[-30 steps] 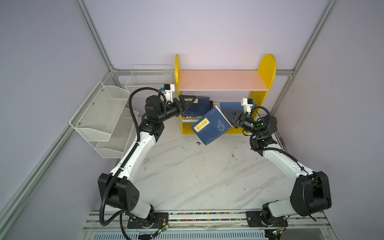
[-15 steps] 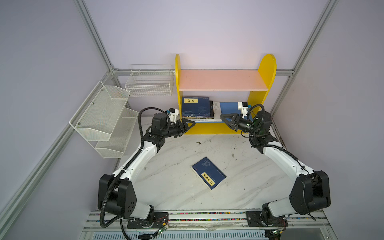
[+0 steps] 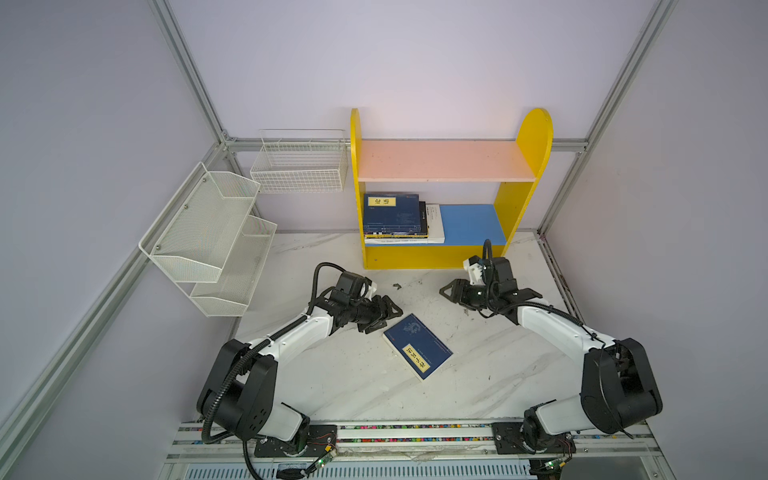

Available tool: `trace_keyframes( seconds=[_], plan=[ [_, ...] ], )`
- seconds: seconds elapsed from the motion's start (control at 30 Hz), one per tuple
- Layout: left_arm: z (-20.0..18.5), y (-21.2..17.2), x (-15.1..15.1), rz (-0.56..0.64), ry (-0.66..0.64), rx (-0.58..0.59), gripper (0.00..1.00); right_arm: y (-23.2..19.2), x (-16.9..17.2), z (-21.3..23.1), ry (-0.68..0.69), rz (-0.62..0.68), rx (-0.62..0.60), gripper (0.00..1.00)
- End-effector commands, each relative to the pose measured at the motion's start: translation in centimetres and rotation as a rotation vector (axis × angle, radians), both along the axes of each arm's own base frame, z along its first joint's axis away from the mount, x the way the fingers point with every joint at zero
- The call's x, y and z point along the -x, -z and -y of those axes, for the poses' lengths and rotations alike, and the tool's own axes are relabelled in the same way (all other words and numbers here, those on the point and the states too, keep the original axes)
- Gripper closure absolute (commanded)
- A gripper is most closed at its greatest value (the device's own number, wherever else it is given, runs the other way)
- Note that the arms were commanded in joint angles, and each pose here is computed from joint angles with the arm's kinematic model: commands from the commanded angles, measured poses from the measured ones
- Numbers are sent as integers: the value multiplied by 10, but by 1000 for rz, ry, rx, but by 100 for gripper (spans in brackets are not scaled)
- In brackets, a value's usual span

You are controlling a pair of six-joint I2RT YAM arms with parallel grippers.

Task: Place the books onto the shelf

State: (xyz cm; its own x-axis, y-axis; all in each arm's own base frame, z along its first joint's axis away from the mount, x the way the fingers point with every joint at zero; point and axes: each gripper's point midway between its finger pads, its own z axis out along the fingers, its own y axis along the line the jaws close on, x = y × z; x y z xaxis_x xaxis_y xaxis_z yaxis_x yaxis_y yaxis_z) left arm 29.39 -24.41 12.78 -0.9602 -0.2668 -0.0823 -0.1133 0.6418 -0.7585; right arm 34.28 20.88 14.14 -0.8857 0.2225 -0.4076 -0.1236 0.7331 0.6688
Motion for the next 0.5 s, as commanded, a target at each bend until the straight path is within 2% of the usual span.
trace_keyframes(
  seconds=[0.0, 0.17, 0.47],
  plan=[
    [-1, 19, 15, -76, -38, -22, 28, 32, 17, -11, -71, -20, 91, 41],
    [-1, 49, 35, -170, -41, -60, 29, 73, 44, -24, -159, -107, 141, 43],
    [4, 83, 55, -245, -22, -121, 32, 109, 66, -17, -222, -187, 203, 43]
  ],
)
